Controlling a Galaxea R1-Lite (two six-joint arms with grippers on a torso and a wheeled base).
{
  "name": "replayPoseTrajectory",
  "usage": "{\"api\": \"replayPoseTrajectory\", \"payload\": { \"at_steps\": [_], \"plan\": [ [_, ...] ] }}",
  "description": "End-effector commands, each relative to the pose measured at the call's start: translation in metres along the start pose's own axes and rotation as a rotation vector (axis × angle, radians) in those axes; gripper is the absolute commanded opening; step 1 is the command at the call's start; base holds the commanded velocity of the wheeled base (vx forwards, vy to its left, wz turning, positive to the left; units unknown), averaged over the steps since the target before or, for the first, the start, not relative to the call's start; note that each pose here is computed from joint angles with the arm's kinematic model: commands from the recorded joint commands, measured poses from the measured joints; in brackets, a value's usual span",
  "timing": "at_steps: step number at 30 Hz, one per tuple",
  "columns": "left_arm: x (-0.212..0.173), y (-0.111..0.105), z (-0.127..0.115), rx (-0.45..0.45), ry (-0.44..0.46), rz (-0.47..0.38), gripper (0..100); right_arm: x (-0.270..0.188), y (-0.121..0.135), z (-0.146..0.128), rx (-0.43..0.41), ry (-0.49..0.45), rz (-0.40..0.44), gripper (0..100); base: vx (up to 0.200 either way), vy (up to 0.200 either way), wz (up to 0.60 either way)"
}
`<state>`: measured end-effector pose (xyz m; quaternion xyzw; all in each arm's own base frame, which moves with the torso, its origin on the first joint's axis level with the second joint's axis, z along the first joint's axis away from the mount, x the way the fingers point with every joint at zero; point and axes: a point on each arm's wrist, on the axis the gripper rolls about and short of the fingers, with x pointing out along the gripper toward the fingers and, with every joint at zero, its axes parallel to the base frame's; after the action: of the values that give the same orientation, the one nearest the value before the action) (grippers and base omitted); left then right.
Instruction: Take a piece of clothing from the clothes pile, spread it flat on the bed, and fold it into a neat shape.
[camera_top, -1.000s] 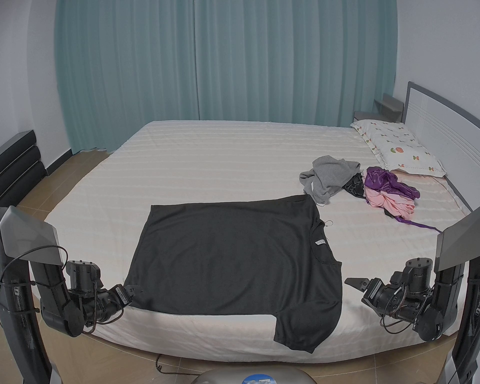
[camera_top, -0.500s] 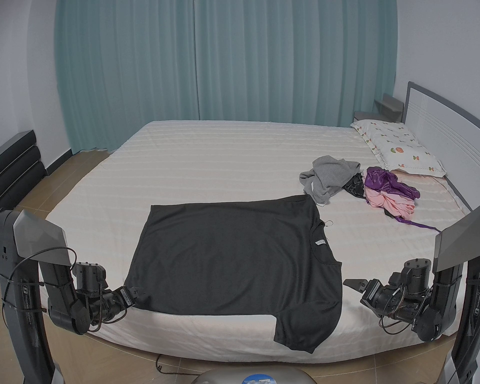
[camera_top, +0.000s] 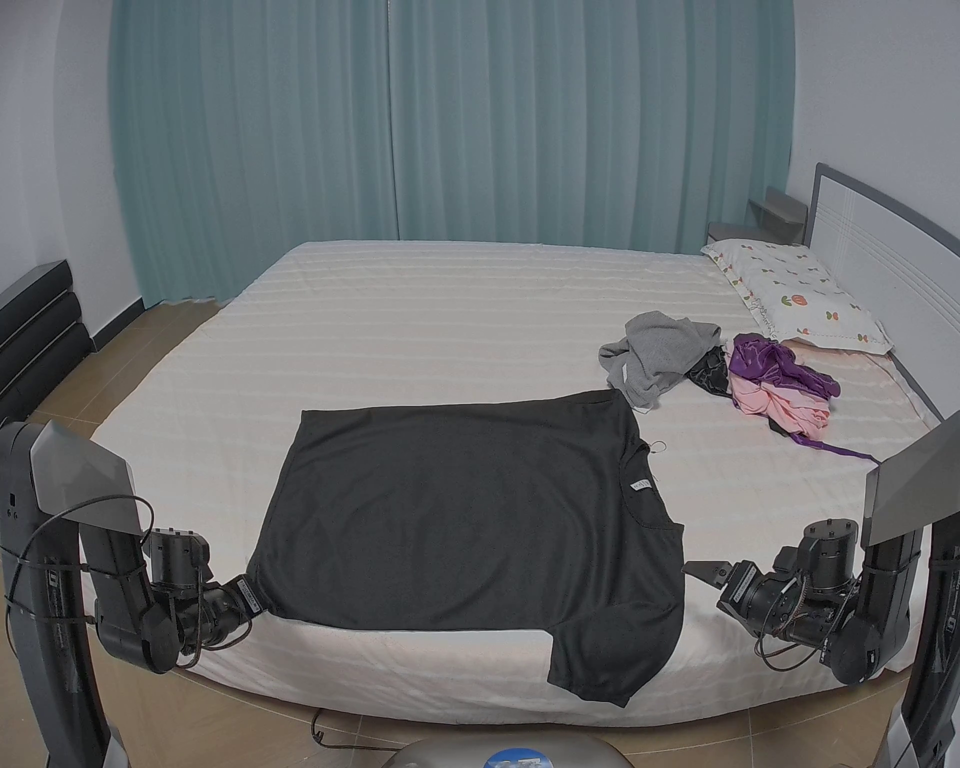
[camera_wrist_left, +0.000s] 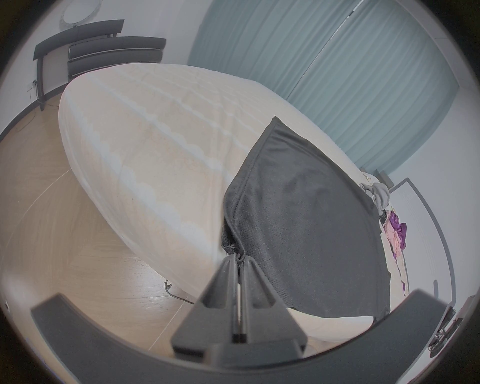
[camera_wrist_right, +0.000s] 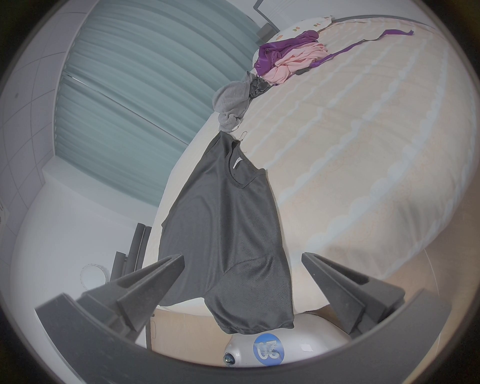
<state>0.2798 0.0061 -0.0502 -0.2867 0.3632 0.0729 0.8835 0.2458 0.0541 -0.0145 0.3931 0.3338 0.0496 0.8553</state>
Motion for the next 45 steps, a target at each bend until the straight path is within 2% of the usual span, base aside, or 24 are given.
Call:
{"api": "replayPoseTrajectory", "payload": {
  "at_steps": [1,6,17,23,29,40,41,42,45],
  "plan": [
    [-0.007,0.001,-0.001,-0.013,-0.012,-0.004,0,0.002,-0.002,-0.001,0.000,0.002,-0.002,100,0.000,0.000,0.00],
    [-0.010,0.000,-0.001,-0.015,-0.040,-0.023,0,0.004,-0.005,-0.003,-0.003,0.013,-0.013,100,0.000,0.000,0.00],
    [-0.011,0.001,-0.001,-0.013,-0.041,-0.020,0,0.025,-0.014,-0.012,-0.047,0.053,-0.034,100,0.000,0.000,0.00],
    [-0.011,0.002,0.002,-0.023,-0.052,-0.022,0,0.043,-0.008,-0.007,-0.126,0.026,0.008,100,0.000,0.000,0.00],
    [-0.012,0.003,0.005,-0.029,-0.063,-0.024,0,0.059,-0.003,-0.005,-0.194,0.036,0.009,100,0.000,0.000,0.00],
    [-0.012,0.003,0.006,-0.031,-0.065,-0.024,0,0.078,0.003,0.000,-0.202,0.046,-0.043,100,0.000,0.000,0.00],
    [-0.012,0.003,0.006,-0.031,-0.065,-0.023,0,0.080,0.002,0.001,-0.222,0.045,-0.054,100,0.000,0.000,0.00],
    [-0.012,0.003,0.006,-0.031,-0.067,-0.024,0,0.081,0.002,0.001,-0.234,0.043,-0.060,0,0.000,0.000,0.00],
    [-0.012,0.003,0.006,-0.031,-0.067,-0.024,0,0.082,0.002,0.002,-0.251,0.030,-0.070,0,0.000,0.000,0.00]
  ]
}}
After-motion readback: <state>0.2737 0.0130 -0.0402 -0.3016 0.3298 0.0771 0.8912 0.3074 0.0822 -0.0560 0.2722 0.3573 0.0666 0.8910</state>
